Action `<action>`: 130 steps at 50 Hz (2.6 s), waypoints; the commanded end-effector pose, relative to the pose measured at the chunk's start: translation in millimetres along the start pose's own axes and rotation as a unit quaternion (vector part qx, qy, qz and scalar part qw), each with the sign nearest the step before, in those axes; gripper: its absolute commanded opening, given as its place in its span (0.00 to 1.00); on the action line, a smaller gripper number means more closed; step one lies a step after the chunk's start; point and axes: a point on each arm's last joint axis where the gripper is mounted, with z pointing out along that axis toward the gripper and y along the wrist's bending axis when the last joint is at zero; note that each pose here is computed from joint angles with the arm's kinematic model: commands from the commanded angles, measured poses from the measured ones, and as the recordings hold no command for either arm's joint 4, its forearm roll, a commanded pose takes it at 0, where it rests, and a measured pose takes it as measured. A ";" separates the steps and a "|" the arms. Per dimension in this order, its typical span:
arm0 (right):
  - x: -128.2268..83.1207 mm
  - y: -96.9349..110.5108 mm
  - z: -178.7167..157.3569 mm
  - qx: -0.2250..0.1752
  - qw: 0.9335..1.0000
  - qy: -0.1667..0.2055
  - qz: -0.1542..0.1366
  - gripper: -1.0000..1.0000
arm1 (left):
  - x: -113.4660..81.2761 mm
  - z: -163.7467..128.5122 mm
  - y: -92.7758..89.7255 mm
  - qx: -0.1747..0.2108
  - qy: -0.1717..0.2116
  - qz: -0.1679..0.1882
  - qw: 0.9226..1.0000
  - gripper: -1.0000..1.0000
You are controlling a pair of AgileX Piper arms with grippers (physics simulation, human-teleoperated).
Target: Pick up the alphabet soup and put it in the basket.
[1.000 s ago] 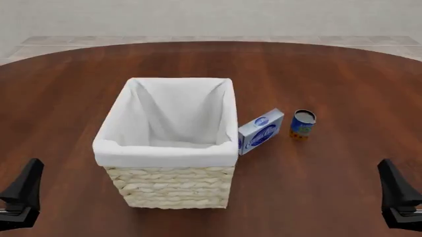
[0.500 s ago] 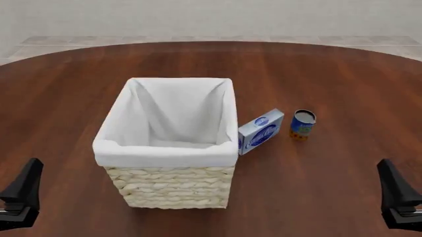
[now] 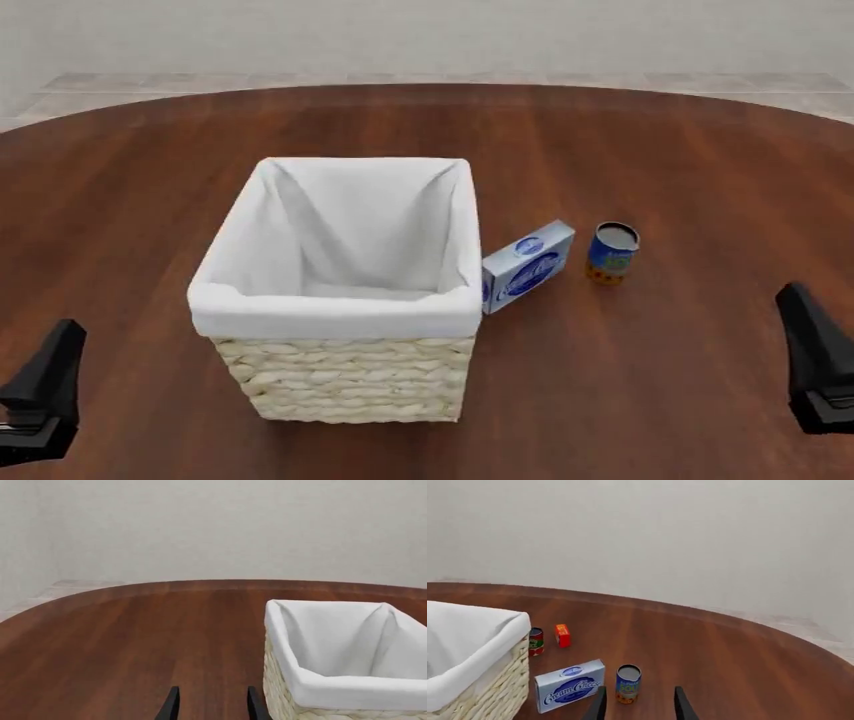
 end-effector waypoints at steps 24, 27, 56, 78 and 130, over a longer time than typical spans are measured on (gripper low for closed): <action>-83.8 5.4 59.7 -0.068 0.998 0.016 -0.008 1.00 | 0.1 0.0 0.2 -0.001 0.000 -0.005 1.000 1.00; -92.8 8.3 66.5 -0.082 0.996 0.017 -0.006 1.00 | 0.1 0.0 0.1 -0.001 0.000 -0.004 1.000 1.00; -126.4 10.4 103.3 -0.087 0.995 0.053 0.019 1.00 | -0.1 -0.1 0.3 -0.002 -0.001 -0.005 1.000 1.00; -120.2 -0.9 142.5 -0.045 0.994 0.102 -0.004 1.00 | -0.4 -0.2 0.5 -0.004 -0.003 -0.004 1.000 1.00; -85.9 3.0 198.9 -0.043 0.986 0.161 -0.001 1.00 | -0.4 -0.2 0.7 -0.006 -0.003 -0.005 1.000 1.00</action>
